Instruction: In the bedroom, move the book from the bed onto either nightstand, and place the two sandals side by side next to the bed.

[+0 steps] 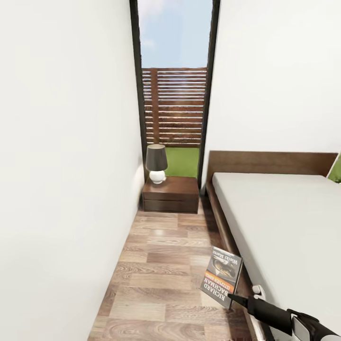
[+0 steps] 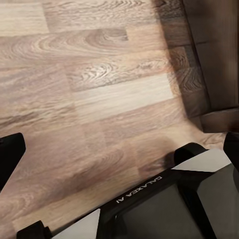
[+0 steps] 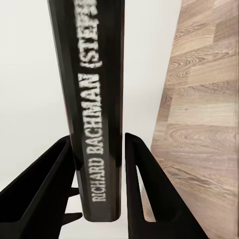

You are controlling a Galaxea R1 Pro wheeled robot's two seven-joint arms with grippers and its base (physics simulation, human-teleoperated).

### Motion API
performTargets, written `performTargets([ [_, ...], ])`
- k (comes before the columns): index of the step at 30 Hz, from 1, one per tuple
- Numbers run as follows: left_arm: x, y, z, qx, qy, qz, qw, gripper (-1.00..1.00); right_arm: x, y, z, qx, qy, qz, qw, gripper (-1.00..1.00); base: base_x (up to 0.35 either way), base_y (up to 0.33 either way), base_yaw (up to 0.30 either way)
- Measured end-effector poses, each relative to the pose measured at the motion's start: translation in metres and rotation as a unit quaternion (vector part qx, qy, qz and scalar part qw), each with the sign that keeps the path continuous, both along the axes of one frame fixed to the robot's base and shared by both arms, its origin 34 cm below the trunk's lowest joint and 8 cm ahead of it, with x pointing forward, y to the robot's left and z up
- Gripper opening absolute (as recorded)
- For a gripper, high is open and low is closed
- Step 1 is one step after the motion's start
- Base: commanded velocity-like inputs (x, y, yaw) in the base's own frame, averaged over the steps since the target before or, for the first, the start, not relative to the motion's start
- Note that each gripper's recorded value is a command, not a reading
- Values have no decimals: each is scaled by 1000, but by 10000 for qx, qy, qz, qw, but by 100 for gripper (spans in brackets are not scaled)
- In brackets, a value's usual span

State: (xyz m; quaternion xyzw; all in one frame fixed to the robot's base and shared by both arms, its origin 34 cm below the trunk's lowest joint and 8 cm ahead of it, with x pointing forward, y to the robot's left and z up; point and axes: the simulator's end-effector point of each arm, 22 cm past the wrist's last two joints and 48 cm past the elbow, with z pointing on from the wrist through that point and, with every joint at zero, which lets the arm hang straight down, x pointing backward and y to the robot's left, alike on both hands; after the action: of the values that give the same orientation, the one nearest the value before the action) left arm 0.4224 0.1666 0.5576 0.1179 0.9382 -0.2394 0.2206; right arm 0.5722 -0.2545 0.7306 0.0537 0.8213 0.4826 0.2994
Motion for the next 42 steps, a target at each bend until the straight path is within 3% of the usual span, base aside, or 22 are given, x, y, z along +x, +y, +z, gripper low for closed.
performTargets([
  [9,0,0,0,5,-1,2,10000,100,0,0,0,-1,1,1,10000,-100,13,0,-282],
  [15,0,0,0,6,-4,4,10000,100,0,0,0,-2,-3,0,10000,-100,263,0,-119],
  [30,0,0,0,7,-4,4,10000,100,0,0,0,-2,-3,-1,10000,-100,303,0,0],
  [42,0,0,0,7,-4,4,10000,100,0,0,0,-2,-4,0,10000,-100,264,0,184],
])
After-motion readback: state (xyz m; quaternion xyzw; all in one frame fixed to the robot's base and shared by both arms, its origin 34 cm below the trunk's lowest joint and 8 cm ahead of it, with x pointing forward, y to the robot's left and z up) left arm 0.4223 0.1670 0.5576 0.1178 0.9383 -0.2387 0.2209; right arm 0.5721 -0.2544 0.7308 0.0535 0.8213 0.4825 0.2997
